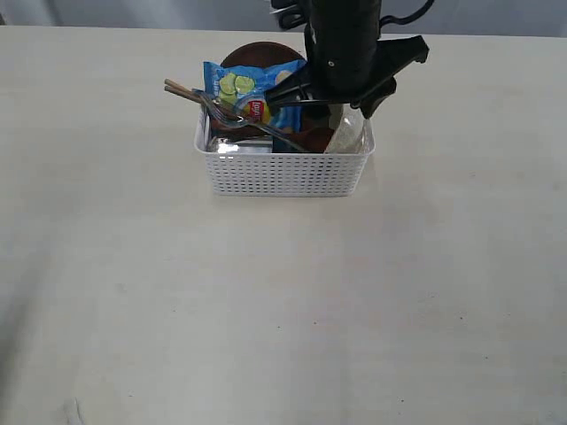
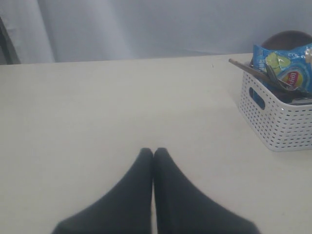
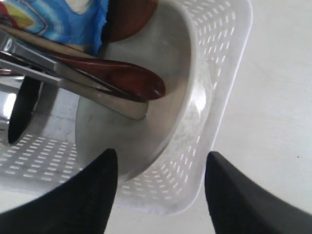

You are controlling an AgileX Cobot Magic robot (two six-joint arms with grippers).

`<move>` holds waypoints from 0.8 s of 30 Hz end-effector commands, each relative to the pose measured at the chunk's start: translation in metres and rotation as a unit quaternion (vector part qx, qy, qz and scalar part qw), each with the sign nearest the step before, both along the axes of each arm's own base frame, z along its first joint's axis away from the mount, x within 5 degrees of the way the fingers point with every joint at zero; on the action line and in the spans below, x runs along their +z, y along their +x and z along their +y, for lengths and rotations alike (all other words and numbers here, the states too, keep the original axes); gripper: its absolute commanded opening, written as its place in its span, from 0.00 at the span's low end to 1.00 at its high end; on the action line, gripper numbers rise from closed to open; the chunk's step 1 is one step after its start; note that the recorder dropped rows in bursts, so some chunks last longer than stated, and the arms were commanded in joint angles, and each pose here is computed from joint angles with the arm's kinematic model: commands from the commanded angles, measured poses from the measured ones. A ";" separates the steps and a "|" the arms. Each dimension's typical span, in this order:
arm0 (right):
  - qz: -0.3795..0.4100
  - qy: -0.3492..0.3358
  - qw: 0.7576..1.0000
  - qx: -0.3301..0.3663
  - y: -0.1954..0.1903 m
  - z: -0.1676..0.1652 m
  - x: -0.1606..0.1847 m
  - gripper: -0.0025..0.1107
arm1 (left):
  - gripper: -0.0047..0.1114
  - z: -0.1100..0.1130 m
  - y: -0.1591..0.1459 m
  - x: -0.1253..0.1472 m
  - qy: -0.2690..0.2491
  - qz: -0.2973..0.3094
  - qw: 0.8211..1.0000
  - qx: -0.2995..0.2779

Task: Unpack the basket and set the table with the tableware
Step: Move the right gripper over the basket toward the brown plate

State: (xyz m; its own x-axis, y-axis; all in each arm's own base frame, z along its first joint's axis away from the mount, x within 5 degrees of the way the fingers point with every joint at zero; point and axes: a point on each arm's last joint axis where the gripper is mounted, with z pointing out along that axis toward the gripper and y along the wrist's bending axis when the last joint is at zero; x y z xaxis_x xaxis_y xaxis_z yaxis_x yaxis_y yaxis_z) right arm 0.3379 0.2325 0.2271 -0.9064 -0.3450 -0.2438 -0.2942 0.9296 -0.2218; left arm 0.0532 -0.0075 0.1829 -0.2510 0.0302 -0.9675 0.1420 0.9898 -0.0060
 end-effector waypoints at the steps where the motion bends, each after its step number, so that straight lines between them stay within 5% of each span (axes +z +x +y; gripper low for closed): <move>1: -0.015 -0.010 1.000 -0.006 0.003 -0.002 0.003 0.48 | 0.04 0.000 0.000 -0.001 0.003 -0.001 1.000 -0.003; 14: -0.030 0.010 0.998 0.046 0.006 0.011 0.016 0.48 | 0.04 0.000 0.000 -0.001 0.003 -0.001 1.000 -0.003; 18: -0.041 0.029 0.987 0.150 -0.001 0.034 0.028 0.48 | 0.04 0.000 0.000 -0.001 0.003 -0.001 1.000 -0.003; 24: -0.047 0.008 0.937 0.346 -0.024 0.077 0.016 0.48 | 0.04 0.000 0.000 -0.001 0.003 -0.001 1.000 -0.003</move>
State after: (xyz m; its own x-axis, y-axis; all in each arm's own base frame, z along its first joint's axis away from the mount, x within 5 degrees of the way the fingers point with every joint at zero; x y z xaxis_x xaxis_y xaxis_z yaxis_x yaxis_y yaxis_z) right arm 0.3212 0.2929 0.2495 -0.5739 -0.7485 -0.3322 -0.7195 0.6546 -0.2321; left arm 0.0532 -0.0075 0.1829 -0.2510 0.0302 -0.9675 0.1420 0.9898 -0.0060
